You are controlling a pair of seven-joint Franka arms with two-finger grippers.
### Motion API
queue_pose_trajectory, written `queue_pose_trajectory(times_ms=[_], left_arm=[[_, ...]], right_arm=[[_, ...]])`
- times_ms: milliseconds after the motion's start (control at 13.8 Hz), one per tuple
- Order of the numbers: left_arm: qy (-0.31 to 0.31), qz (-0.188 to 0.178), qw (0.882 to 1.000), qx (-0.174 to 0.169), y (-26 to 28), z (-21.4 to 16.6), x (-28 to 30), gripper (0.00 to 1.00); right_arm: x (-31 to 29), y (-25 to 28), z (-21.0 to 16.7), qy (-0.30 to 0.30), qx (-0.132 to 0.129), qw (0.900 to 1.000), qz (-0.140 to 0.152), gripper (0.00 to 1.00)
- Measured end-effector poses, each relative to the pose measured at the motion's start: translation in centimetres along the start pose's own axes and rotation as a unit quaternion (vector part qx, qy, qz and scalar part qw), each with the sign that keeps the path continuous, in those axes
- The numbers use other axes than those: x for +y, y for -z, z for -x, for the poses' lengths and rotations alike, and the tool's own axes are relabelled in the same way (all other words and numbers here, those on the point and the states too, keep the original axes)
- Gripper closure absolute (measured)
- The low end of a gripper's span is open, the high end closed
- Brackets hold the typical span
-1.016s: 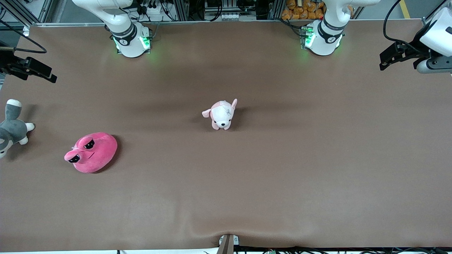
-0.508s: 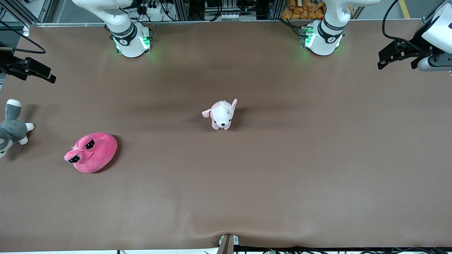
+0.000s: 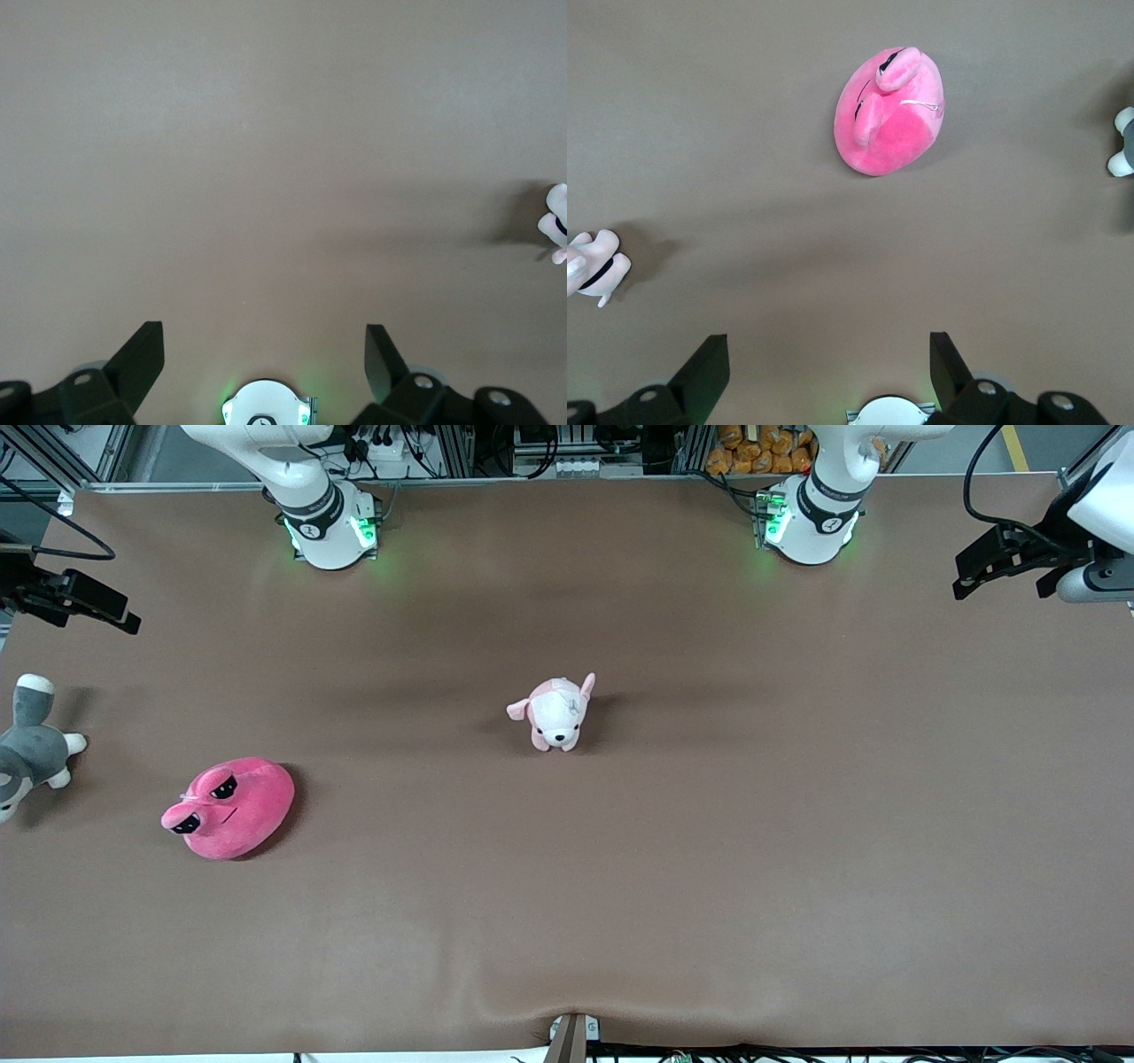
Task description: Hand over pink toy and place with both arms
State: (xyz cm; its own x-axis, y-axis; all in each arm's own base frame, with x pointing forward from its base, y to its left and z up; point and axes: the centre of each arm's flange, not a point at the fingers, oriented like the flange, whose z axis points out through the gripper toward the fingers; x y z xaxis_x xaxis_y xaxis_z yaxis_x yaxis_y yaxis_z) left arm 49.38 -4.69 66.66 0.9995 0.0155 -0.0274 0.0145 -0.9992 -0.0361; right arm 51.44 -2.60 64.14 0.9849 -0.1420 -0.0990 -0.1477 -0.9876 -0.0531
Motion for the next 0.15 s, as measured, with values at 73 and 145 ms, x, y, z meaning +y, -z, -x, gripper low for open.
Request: queue_pose_trajectory(times_ms=[73,145], left_arm=[[0.001,0.0,1.0,0.001,0.07,0.0,-0.11,0.0],[0.002,0.0,1.0,0.0,0.1,0.01,-0.17,0.0]], right_arm=[[0.02,0.0,0.0,0.0,0.0,1.0,0.0,0.0],[0.08,0.0,-0.01,0.0,0.0,1.0,0.0,0.0]])
